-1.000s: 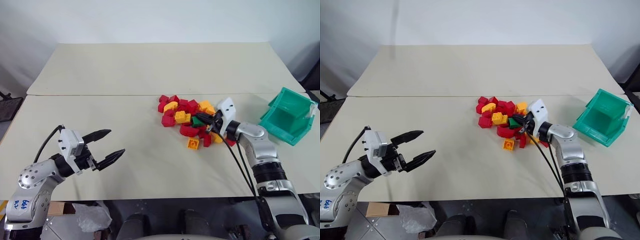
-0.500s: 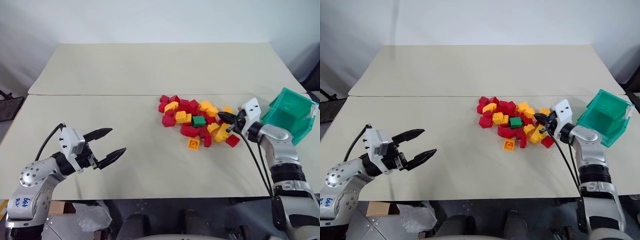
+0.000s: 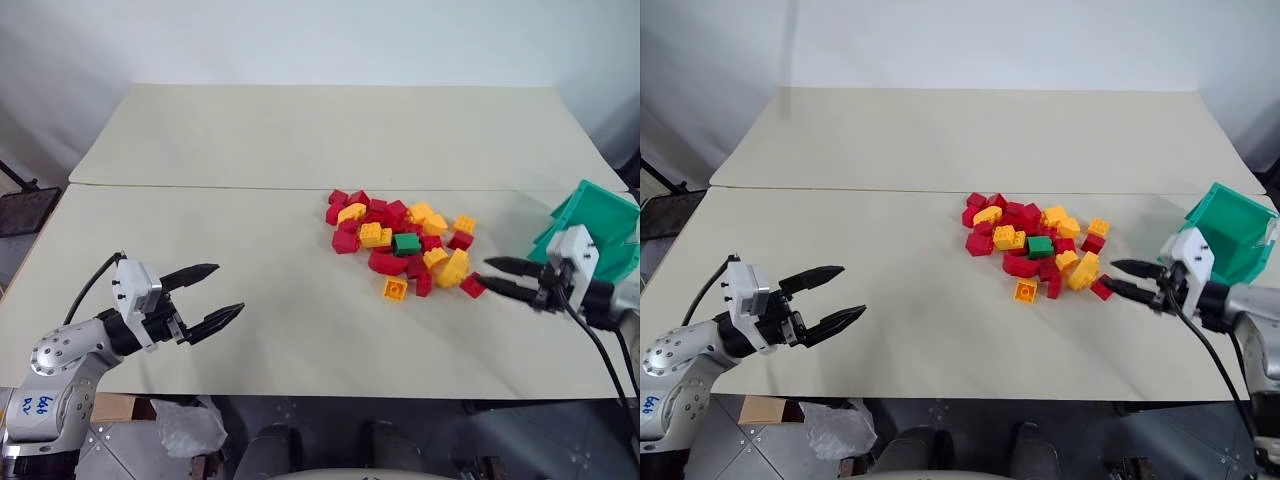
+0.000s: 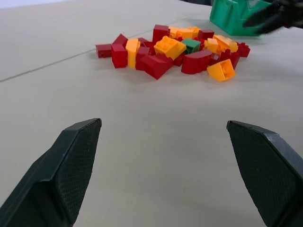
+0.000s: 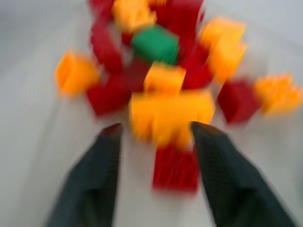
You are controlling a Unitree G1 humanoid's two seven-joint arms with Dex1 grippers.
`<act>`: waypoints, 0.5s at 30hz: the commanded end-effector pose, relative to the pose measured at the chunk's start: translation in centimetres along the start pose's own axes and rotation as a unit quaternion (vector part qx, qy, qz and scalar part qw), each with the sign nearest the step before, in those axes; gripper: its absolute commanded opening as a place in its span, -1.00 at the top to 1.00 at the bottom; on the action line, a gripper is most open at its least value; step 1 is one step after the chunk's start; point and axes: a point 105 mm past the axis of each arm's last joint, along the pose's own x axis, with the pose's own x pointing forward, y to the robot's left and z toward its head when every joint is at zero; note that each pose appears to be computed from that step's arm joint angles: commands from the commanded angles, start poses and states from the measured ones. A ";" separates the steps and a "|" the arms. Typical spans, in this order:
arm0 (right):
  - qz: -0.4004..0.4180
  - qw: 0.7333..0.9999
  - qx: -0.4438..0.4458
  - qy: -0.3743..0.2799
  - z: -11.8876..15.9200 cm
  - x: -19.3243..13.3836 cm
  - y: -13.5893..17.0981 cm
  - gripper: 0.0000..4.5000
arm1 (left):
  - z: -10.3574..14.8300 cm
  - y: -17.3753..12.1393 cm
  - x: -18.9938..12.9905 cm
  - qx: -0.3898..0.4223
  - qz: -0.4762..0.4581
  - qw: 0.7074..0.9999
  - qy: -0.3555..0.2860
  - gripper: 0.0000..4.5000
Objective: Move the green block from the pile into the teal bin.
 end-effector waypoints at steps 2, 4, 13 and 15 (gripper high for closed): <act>-0.050 0.998 -0.038 -0.016 -0.2 -2.1 -1.8 -0.81 | 1.0 0.1 -0.2 0.021 0.001 1.000 -0.012 -1.00; -0.053 0.998 -0.038 -0.014 -0.5 -2.2 -1.9 -0.99 | 1.1 0.2 -0.1 0.023 0.002 1.000 -0.014 -1.00; 0.057 0.993 -0.089 -0.044 6.0 6.0 0.3 -0.99 | 1.3 0.1 0.7 0.025 -0.007 0.999 -0.019 -1.00; 0.087 0.992 -0.094 -0.009 6.3 8.0 0.6 -0.99 | 1.5 0.1 0.9 0.027 -0.009 0.999 -0.022 -1.00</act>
